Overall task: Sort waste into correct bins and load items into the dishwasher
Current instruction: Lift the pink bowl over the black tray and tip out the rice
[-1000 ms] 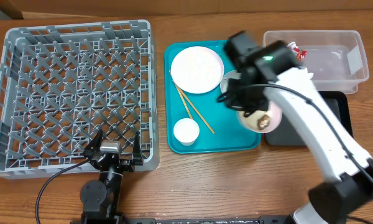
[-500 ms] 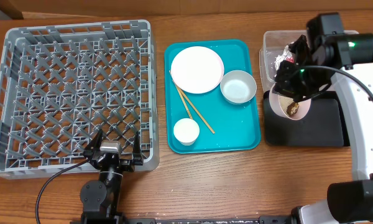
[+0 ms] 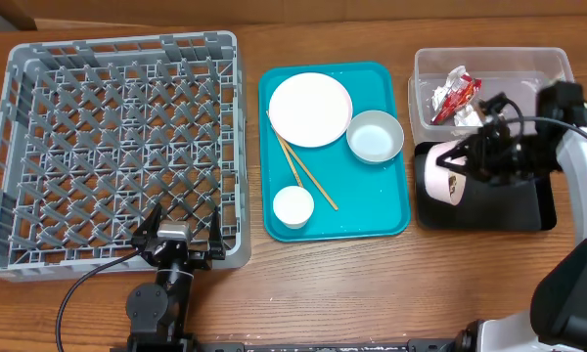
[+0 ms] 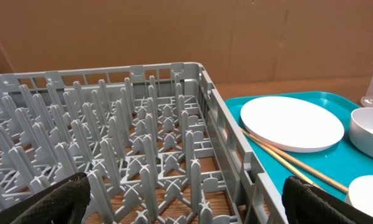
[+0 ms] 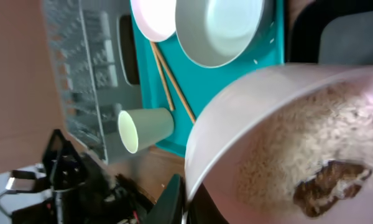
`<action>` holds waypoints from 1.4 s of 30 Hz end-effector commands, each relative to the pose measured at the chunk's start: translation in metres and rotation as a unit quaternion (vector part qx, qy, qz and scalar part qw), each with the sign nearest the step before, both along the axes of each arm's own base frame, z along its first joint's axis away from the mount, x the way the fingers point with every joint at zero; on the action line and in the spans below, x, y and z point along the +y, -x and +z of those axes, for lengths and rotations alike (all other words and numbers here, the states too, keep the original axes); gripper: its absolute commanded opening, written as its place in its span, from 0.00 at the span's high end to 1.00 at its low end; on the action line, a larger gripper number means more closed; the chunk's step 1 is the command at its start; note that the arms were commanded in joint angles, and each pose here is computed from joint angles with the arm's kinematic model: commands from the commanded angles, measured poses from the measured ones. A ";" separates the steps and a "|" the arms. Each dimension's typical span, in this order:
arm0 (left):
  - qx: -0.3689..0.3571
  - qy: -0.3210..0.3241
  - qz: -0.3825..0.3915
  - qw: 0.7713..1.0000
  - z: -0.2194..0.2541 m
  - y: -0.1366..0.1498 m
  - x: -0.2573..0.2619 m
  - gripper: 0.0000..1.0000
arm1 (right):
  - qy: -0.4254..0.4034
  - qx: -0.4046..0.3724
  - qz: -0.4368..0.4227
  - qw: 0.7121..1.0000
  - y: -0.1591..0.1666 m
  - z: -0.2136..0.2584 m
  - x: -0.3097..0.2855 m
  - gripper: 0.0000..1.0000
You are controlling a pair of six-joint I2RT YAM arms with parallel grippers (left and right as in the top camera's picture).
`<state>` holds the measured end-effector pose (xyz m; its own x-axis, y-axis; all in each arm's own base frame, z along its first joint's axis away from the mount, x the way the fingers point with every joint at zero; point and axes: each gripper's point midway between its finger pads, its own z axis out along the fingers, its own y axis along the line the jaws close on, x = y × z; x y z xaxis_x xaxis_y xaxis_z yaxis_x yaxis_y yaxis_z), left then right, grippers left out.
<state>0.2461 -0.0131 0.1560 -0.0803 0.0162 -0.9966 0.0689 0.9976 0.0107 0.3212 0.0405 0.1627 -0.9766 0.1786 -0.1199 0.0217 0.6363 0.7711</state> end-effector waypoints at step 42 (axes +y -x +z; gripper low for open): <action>0.000 -0.004 0.003 1.000 -0.001 0.000 0.002 0.00 | -0.311 -0.138 -0.149 0.928 -0.019 0.007 -0.062 0.96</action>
<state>0.2461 -0.0130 0.1561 -0.0800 0.0162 -0.9967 0.0685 0.9976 0.0107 0.3399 -0.0203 0.1601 -0.8285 0.5472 -0.1192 -0.0838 0.0893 0.9925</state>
